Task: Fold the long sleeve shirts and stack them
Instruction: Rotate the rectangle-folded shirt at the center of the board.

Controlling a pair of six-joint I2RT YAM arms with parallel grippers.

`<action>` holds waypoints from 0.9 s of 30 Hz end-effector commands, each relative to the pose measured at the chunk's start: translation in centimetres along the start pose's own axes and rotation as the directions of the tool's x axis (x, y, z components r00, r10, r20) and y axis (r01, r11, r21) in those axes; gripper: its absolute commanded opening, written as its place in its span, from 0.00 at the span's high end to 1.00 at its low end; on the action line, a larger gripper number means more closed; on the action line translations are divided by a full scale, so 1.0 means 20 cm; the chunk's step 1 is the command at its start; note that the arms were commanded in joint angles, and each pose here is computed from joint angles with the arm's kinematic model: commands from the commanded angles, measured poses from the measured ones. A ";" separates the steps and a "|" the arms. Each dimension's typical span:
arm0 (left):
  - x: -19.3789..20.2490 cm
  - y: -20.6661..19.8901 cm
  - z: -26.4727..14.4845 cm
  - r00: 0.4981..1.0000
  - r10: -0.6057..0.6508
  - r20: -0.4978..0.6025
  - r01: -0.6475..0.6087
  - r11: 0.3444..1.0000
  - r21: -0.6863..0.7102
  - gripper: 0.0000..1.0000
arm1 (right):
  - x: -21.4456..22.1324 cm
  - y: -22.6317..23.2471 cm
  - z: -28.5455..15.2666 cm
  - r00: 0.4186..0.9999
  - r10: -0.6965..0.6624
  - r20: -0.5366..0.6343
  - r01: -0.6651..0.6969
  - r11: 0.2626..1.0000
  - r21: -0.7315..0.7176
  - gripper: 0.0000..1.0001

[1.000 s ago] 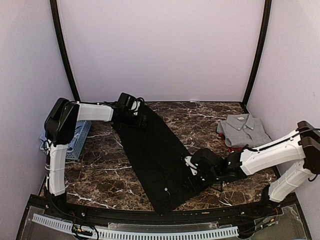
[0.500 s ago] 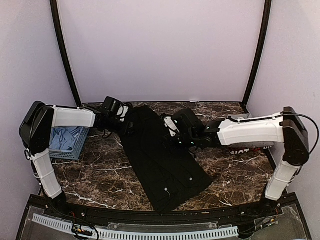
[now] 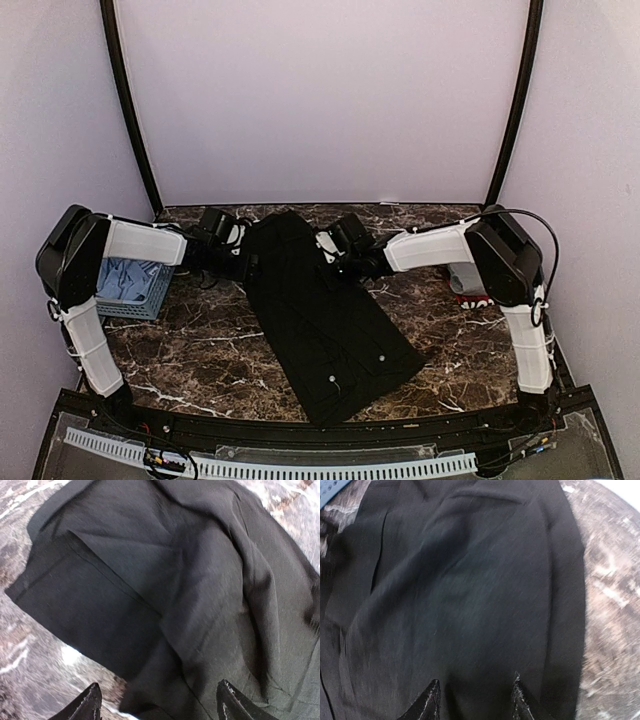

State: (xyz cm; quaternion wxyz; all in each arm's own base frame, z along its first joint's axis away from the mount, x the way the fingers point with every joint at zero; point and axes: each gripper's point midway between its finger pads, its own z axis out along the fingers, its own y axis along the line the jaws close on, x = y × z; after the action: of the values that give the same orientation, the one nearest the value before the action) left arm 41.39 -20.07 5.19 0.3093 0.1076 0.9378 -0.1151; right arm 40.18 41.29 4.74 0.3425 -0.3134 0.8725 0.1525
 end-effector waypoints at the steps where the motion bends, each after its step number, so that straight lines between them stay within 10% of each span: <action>1: -0.11 -0.01 -0.03 0.998 -0.030 0.046 0.026 0.996 0.086 0.22 | 0.11 0.01 0.00 1.000 0.013 -0.018 -0.013 1.000 -0.015 0.55; 27: -0.40 -0.06 0.29 0.985 -0.171 0.004 0.159 0.928 0.337 0.27 | 0.62 -0.11 -0.26 0.915 0.377 -0.144 -0.356 0.923 0.149 0.56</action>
State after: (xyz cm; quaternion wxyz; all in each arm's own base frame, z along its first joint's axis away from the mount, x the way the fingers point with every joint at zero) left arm 49.15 -23.29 4.61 0.2855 0.0739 0.9098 -0.2921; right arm 34.56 33.58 2.54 0.3078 -0.1655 0.9238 0.1562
